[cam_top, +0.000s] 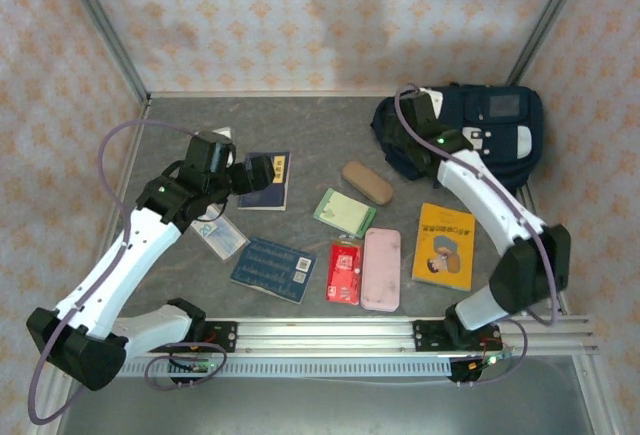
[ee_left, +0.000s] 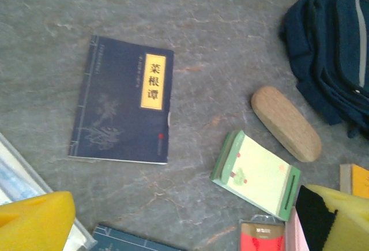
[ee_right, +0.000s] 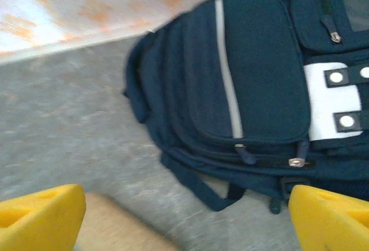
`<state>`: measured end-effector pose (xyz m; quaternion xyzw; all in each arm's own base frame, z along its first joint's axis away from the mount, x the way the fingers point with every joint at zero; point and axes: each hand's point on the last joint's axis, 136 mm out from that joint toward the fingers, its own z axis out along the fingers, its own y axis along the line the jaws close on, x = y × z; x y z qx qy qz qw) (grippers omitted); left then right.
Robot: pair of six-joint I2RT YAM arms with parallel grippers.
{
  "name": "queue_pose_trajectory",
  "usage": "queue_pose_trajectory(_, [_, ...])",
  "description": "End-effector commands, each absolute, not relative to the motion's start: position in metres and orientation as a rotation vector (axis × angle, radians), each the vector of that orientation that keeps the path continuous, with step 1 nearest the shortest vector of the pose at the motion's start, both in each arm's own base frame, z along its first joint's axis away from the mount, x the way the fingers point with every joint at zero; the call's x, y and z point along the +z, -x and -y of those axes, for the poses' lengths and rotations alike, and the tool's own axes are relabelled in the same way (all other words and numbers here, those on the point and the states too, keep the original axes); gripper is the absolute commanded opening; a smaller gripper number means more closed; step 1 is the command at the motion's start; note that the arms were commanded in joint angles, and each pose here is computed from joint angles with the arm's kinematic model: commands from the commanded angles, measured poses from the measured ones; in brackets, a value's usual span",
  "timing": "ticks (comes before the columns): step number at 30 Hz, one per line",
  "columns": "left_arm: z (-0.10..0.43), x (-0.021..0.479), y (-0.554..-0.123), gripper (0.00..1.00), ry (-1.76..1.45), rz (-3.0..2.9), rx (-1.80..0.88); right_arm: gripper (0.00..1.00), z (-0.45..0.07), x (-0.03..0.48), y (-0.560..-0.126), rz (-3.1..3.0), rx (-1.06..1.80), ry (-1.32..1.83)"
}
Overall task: Pack the student bag
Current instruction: Pick up the student bag from the top-right of the table.
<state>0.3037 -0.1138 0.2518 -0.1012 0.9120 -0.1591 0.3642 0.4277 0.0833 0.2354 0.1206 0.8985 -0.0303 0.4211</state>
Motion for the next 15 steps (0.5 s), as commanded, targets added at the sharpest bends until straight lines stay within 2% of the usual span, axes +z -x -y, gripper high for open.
queue_pose_trajectory(1, [0.124,0.240,-0.299,1.00,0.222,-2.407,-0.460,0.87,-0.053,0.224,-0.452,-2.305,-0.110,-0.403])
queue_pose_trajectory(8, [0.132,0.239,-0.294,1.00,0.202,-2.385,-0.545,0.82,-0.021,0.162,-0.508,-2.481,-0.156,-0.465])
queue_pose_trajectory(15, [0.138,0.235,-0.296,0.99,0.179,-2.407,-0.574,0.64,-0.022,0.117,-0.545,-2.602,0.012,-0.449])
